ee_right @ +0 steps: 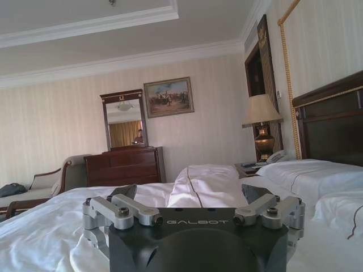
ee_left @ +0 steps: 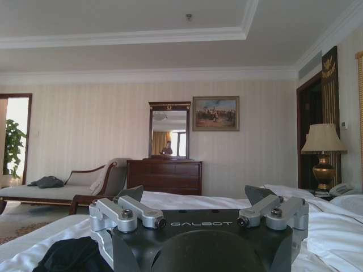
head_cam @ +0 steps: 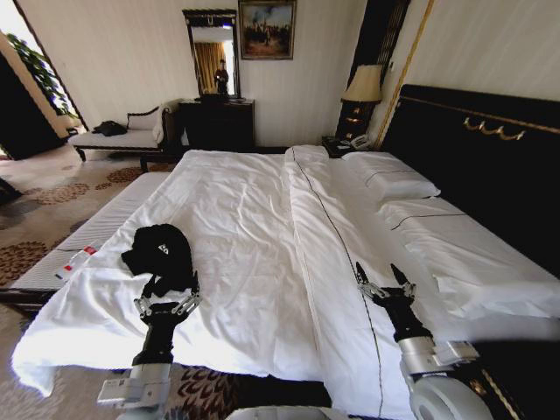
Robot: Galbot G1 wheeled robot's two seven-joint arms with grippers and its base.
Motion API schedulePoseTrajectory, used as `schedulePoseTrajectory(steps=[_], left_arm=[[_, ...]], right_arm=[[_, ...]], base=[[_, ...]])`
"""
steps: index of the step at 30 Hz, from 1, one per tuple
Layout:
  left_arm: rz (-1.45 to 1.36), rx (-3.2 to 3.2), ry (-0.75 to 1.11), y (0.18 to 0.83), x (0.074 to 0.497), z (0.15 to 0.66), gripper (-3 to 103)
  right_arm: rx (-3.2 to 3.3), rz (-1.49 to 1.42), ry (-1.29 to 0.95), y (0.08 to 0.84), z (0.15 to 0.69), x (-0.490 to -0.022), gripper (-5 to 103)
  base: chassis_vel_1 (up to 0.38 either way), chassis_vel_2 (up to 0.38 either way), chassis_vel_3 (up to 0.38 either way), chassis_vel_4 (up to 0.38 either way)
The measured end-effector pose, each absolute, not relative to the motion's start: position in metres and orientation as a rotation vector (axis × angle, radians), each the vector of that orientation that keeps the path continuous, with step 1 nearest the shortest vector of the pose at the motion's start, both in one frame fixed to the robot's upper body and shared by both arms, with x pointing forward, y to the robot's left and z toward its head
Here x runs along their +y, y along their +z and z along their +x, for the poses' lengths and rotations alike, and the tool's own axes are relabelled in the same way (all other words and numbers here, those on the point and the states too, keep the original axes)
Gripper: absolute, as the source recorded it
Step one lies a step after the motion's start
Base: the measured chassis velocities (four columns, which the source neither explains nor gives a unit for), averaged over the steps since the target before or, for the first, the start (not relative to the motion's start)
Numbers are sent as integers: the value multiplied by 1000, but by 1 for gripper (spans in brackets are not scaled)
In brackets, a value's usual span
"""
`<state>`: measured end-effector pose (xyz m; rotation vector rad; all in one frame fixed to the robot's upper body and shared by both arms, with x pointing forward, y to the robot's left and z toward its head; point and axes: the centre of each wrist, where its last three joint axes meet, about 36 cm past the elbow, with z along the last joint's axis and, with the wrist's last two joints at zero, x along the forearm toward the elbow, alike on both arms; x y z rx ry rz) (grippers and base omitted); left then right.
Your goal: Fold the clothes on the bed.
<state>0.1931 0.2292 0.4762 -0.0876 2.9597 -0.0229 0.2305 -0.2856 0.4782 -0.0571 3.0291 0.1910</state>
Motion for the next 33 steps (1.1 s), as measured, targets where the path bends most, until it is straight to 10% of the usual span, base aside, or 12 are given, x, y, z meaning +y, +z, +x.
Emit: schedulePoseTrajectory(steps=[33], left_arm=[[-106, 2948, -17, 479, 230, 193, 100]], right_arm=[[3024, -1, 204, 476, 231, -286, 100]], base=[[-1, 9, 0, -10]])
